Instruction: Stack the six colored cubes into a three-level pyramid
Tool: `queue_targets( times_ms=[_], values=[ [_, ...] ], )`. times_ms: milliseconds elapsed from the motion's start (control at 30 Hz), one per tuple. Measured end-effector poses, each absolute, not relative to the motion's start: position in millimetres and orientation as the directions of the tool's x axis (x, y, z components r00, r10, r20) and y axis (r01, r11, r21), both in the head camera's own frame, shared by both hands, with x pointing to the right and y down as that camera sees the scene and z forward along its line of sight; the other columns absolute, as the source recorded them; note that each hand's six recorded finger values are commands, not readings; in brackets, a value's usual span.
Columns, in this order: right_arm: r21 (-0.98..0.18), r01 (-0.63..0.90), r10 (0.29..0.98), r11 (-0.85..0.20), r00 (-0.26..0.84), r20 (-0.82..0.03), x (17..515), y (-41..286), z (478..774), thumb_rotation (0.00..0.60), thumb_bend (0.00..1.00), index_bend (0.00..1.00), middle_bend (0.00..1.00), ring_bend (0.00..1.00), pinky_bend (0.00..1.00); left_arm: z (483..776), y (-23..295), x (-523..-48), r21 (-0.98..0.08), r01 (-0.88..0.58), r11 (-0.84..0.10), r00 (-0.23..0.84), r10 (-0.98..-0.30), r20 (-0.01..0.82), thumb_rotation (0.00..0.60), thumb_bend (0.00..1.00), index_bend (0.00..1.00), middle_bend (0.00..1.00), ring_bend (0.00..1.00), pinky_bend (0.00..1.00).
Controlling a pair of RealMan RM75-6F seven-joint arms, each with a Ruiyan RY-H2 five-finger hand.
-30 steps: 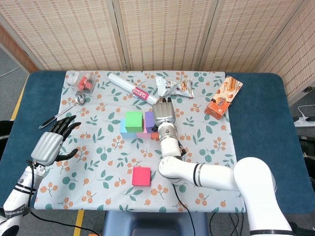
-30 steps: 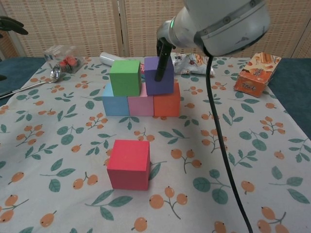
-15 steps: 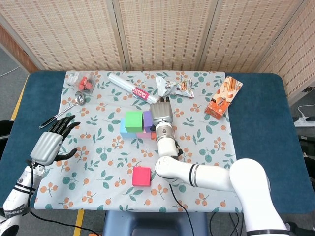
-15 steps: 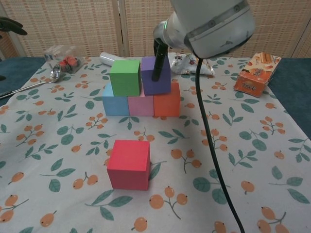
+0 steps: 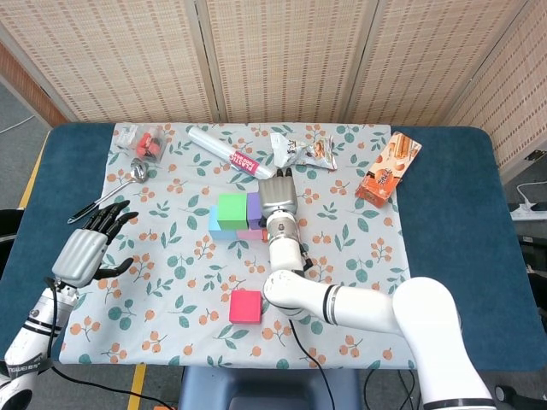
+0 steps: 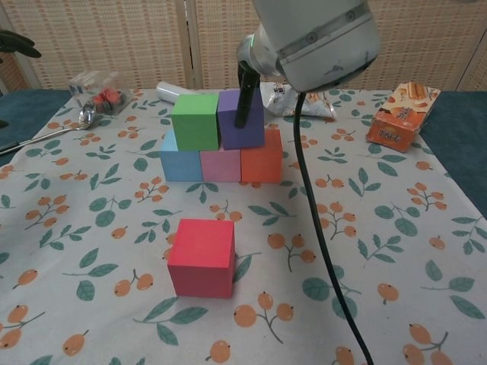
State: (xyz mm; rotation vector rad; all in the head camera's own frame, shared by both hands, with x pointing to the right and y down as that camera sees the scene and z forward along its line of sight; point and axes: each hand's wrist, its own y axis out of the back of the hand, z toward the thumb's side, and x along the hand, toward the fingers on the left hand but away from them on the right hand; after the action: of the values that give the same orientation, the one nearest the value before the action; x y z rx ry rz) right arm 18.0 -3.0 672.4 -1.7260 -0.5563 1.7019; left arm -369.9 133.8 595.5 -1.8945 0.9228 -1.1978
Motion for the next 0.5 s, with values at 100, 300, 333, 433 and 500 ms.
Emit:
queue_targets(
  times_ms=[100, 300, 333, 433, 500],
  values=[
    [-0.697, -0.139, 0.694, -0.704, 0.073, -0.716, 15.9, -2.1, 673.0, 0.600, 0.30, 0.54, 0.47, 0.20, 0.19, 595.3, 133.6, -370.7, -0.845, -0.199, -0.497, 0.316, -0.848, 0.425, 0.600, 0.29, 0.13, 0.00, 0.00, 0.12],
    [-0.699, -0.144, 0.696, -0.701, 0.073, -0.714, 13.1, -1.1, 673.4, 0.600, 0.30, 0.54, 0.47, 0.20, 0.19, 595.8, 134.4, -371.8, -0.843, -0.201, -0.498, 0.316, -0.848, 0.426, 0.600, 0.29, 0.13, 0.00, 0.00, 0.12],
    [-0.699, -0.144, 0.697, -0.701, 0.073, -0.714, 12.9, -1.1, 673.5, 0.600, 0.30, 0.54, 0.47, 0.20, 0.19, 595.9, 134.4, -372.1, -0.843, -0.201, -0.498, 0.316, -0.848, 0.426, 0.600, 0.29, 0.13, 0.00, 0.00, 0.12],
    [-0.698, -0.146, 0.696, -0.701, 0.071, -0.714, 12.6, -0.9, 673.9, 0.600, 0.30, 0.53, 0.47, 0.20, 0.19, 596.3, 134.7, -372.5, -0.843, -0.201, -0.499, 0.315, -0.848, 0.426, 0.600, 0.29, 0.13, 0.00, 0.00, 0.12],
    [-0.697, -0.149, 0.696, -0.701, 0.069, -0.714, 12.8, -0.7, 674.2, 0.600, 0.30, 0.53, 0.47, 0.20, 0.19, 596.5, 134.6, -372.4, -0.843, -0.202, -0.499, 0.316, -0.848, 0.426, 0.600, 0.29, 0.13, 0.00, 0.00, 0.12]
  ],
)
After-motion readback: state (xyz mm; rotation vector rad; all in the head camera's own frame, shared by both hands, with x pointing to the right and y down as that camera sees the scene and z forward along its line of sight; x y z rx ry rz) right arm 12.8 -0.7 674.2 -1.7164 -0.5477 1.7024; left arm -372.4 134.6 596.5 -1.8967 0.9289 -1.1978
